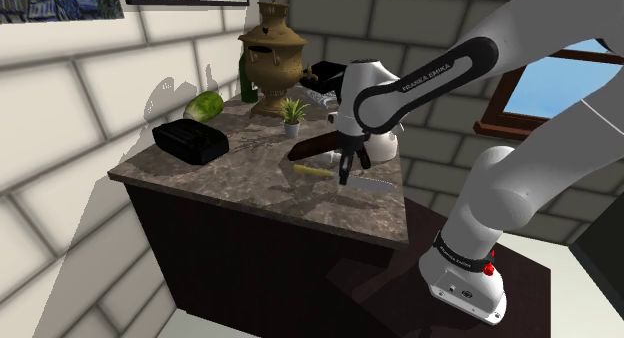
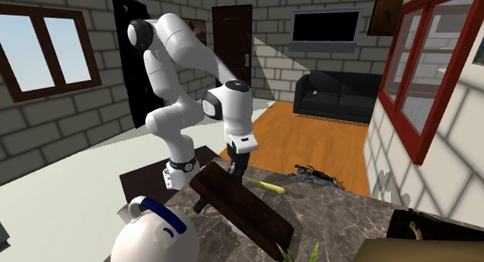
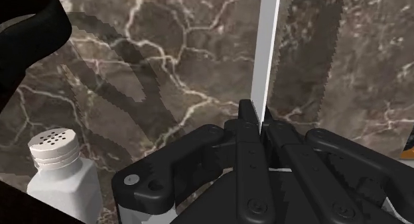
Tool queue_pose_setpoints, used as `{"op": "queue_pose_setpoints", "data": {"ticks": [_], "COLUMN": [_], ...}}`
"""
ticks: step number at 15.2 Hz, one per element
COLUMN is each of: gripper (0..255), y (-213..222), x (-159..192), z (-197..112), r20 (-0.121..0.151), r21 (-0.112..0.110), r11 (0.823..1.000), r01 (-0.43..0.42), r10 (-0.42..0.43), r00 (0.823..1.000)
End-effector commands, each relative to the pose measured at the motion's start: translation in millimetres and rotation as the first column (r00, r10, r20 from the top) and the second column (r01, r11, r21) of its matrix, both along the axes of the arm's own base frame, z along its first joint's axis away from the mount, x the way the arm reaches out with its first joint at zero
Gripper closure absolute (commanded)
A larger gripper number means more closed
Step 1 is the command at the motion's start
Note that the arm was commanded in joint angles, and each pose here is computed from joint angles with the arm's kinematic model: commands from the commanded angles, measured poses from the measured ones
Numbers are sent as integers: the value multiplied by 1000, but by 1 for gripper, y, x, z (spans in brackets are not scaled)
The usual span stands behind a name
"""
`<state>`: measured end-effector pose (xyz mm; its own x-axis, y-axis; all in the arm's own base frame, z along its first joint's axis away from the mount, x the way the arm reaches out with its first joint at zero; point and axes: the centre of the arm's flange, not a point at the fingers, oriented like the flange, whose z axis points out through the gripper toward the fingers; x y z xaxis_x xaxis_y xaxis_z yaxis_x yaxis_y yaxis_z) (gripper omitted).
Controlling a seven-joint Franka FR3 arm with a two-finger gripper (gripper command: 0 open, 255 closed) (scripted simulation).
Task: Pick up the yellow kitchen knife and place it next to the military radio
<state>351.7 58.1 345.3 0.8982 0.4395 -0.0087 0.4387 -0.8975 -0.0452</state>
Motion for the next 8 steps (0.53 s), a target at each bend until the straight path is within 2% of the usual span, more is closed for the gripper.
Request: {"op": "queue_pose_setpoints", "data": {"ticks": [1, 8], "gripper": [255, 255], "y": [0, 0], "x": [0, 0], "z": [11, 48], "r20": [0, 0], "r21": [0, 0], "r11": [1000, 1000], "r01": [0, 0], "r10": [0, 0], "r00": [1000, 1000]}}
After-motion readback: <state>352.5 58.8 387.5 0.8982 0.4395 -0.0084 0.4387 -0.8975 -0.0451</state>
